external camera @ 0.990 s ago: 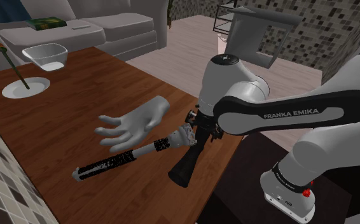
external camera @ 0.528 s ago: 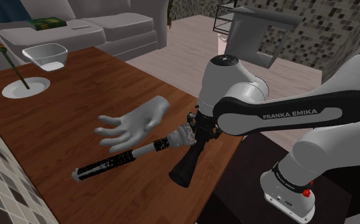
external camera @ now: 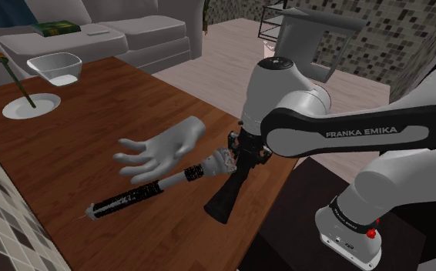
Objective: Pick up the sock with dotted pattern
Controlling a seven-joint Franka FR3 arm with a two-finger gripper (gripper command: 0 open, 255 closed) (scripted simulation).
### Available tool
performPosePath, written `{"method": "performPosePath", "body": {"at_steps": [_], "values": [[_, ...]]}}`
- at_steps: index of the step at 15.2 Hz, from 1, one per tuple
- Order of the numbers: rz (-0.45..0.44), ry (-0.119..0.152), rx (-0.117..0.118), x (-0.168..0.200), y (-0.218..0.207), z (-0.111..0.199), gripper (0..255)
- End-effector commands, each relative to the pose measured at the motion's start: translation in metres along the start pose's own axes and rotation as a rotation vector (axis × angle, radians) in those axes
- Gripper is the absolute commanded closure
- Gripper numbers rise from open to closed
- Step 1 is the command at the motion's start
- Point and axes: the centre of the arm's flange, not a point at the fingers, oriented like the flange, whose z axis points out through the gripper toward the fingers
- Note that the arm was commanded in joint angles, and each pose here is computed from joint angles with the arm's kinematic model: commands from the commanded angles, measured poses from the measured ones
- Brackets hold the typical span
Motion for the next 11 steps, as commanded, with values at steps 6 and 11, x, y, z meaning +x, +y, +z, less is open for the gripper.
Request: {"method": "performPosePath", "body": {"at_steps": [6, 11], "values": [[0.000, 0.000, 0.001, 0.002, -0.003, -0.037, 255], [0.000, 0.000, 0.001, 0.004, -0.003, -0.059, 255]]}}
